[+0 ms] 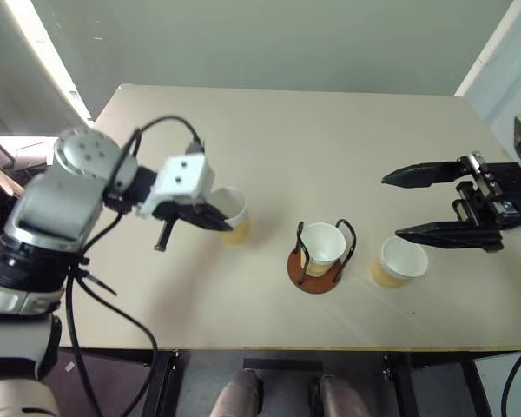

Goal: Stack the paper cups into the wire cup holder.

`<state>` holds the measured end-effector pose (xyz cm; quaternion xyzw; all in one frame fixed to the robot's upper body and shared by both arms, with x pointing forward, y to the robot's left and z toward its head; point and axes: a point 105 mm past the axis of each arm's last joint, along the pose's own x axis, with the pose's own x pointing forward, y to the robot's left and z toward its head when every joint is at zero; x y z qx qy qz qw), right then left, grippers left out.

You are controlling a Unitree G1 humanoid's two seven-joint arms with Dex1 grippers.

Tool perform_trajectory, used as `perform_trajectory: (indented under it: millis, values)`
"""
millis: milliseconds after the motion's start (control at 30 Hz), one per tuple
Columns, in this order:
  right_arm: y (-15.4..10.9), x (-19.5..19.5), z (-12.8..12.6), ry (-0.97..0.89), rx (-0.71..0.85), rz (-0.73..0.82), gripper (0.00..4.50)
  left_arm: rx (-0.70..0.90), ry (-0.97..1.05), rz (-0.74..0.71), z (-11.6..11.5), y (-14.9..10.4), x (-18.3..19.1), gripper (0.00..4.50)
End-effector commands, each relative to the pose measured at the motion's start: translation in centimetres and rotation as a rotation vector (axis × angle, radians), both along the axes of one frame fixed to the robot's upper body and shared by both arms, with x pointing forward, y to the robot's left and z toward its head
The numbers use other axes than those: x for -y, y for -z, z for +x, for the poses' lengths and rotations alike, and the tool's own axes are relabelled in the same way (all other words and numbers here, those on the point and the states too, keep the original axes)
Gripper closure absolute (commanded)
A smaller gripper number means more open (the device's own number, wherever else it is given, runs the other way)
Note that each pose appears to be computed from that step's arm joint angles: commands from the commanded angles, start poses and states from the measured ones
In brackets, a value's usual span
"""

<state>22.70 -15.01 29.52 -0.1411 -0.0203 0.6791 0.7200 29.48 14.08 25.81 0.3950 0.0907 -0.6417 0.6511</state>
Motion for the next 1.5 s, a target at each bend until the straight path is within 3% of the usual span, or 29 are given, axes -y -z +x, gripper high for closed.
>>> perform_trajectory:
  millis: [33,200,500,800,1133,1500]
  values:
    - [-0.6,-0.1,-0.2,-0.002,0.038,-0.019,0.73,0.025,0.065,-0.056,-0.6,-2.9,0.8,4.43]
    - [-0.5,-0.1,-0.4,-0.009,0.023,-0.024,0.73,0.055,0.162,-0.124,-0.6,-6.1,3.4,4.43]
    - [0.6,0.6,-0.7,0.012,-0.004,-0.093,0.73,0.033,0.368,-0.113,-1.5,-7.0,8.3,4.43]
    - [1.2,2.2,-1.0,0.087,0.02,-0.181,0.73,0.009,0.484,-0.065,-1.4,-5.9,11.1,4.43]
    - [-0.4,3.5,-1.0,0.162,0.08,-0.192,0.73,-0.027,0.545,0.003,-1.6,-4.0,12.2,4.43]
    - [-0.3,3.4,-1.2,0.174,0.089,-0.183,0.73,0.034,0.543,0.079,0.8,-1.6,13.8,4.43]
